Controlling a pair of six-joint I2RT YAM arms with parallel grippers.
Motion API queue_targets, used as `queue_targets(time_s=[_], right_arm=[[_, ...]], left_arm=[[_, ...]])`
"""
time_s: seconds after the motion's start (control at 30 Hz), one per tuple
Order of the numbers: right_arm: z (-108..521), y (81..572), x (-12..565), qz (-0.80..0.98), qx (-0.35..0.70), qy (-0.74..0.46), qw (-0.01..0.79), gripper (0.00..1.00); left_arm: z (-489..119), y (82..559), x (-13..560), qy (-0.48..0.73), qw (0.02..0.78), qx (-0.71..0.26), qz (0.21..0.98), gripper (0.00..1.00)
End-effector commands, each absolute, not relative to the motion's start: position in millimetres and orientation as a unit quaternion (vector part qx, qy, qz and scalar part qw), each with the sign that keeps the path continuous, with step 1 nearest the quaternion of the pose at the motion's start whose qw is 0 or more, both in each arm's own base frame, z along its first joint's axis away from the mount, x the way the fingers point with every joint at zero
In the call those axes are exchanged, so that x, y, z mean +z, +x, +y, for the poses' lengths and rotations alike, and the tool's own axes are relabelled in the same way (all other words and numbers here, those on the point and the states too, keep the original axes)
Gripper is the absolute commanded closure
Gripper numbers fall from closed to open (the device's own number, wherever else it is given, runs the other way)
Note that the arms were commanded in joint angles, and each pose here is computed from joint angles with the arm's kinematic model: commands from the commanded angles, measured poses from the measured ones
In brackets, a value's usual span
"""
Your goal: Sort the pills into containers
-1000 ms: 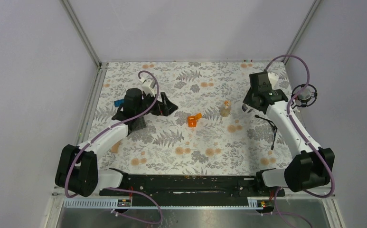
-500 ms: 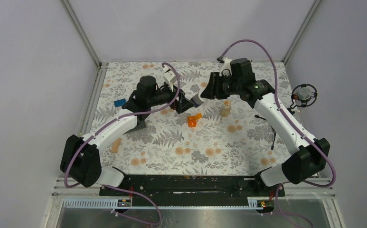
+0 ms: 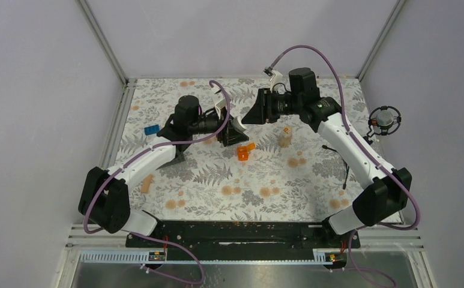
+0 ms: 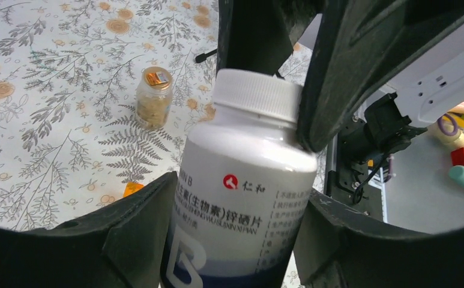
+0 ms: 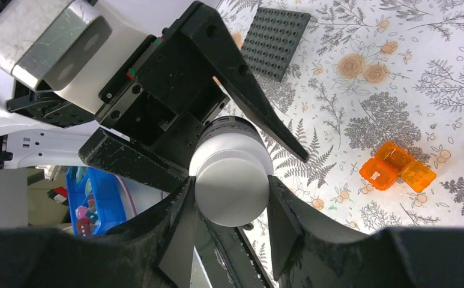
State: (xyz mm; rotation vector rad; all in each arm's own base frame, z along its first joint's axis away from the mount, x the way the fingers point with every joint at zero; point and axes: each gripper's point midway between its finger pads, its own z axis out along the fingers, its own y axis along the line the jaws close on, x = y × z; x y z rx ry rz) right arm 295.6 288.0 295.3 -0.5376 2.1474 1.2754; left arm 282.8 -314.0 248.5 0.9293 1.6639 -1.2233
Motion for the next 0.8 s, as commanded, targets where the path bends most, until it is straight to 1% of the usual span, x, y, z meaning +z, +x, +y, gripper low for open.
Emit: queue_targets(time_s=[0.0,0.1,0.17,0.27,0.37,0.5,0.53,0.57,0.6,0.63,0.67,0.73,0.77], right_arm=[[293,291,314,0.789,0.491,-0.233,0.287,1.00],[292,293,313,0.791,0.486,-0.232,0.290,1.00],[292,296,311,0.794,0.482,-0.229,0.291,1.00],[292,298,310,0.795,0.480,-0.229,0.293,1.00],[293,299,310,0.795,0.480,-0.229,0.293,1.00],[295,299,311,0.791,0.484,-0.237,0.291,1.00],[295,300,310,0.791,0.482,-0.238,0.292,1.00],[294,302,308,0.793,0.480,-0.236,0.292,1.00],[295,302,308,0.793,0.479,-0.236,0.292,1.00],[295,305,307,0.795,0.478,-0.232,0.291,1.00],[295,307,306,0.799,0.475,-0.225,0.291,0.94],[296,318,307,0.804,0.468,-0.204,0.306,0.54],[296,324,307,0.807,0.468,-0.179,0.313,0.42]], left_arm=[[-319,283,271,0.376,0.443,-0.516,0.629,0.33],[-318,281,269,0.376,0.440,-0.517,0.631,0.32],[-316,281,270,0.372,0.441,-0.520,0.630,0.33],[-312,281,271,0.363,0.448,-0.523,0.628,0.39],[-308,281,272,0.362,0.446,-0.527,0.627,0.48],[-305,283,270,0.353,0.436,-0.527,0.638,0.52],[-304,283,271,0.352,0.435,-0.527,0.640,0.56],[-304,284,271,0.353,0.433,-0.527,0.641,0.63],[-304,284,271,0.353,0.431,-0.527,0.642,0.73],[-305,284,272,0.353,0.431,-0.527,0.642,0.85],[-305,285,273,0.352,0.433,-0.526,0.642,0.98],[-303,291,272,0.340,0.442,-0.516,0.650,1.00],[-302,294,272,0.335,0.450,-0.510,0.652,1.00]])
